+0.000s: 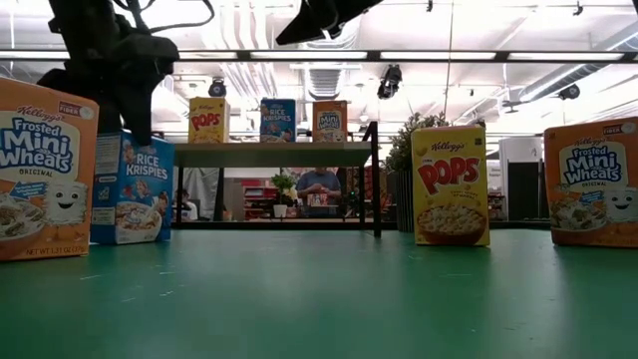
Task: Stack cereal on shelf
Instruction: Put the left blue cereal box on the shelf
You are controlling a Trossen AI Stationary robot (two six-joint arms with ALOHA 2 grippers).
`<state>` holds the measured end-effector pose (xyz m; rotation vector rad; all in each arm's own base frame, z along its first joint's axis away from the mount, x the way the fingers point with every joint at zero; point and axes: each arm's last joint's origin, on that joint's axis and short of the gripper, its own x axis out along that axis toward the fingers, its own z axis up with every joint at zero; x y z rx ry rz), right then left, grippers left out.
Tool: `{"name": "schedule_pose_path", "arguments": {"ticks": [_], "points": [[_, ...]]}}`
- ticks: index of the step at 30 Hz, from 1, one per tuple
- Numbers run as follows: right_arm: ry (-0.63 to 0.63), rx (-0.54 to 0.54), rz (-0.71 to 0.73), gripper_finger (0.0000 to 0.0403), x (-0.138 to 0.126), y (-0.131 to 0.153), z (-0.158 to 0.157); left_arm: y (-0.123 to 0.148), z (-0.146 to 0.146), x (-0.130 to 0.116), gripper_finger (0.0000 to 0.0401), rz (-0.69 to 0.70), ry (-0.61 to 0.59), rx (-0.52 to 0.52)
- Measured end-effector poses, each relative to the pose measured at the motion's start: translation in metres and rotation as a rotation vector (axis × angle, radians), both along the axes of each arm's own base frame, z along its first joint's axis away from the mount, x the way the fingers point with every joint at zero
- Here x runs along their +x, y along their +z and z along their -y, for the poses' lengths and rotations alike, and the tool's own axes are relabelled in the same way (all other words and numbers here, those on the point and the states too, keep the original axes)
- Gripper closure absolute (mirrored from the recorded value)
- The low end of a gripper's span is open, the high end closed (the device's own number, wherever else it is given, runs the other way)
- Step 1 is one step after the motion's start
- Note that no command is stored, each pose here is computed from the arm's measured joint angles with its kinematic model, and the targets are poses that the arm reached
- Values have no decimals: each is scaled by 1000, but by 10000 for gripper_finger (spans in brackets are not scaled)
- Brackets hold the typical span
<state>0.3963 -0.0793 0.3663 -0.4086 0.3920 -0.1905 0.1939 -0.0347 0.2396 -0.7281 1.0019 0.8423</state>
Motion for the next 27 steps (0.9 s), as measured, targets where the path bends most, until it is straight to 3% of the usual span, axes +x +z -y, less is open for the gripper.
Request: {"name": "schedule_pose_path", "arguments": {"ticks": [11,14,18,21,27], "points": [[-3,7,2,390,0,0,0,0,0,0,230,1,-12,0],[-4,7,0,390,-1,1,0,10,2,4,230,18,-70,1],[-9,22,5,390,-13,13,-3,45,4,13,230,88,-237,46],[-16,45,1,390,-28,24,-5,79,6,19,231,148,-441,112],[-35,102,-34,390,-57,41,-11,145,6,33,231,212,-811,375]]}}
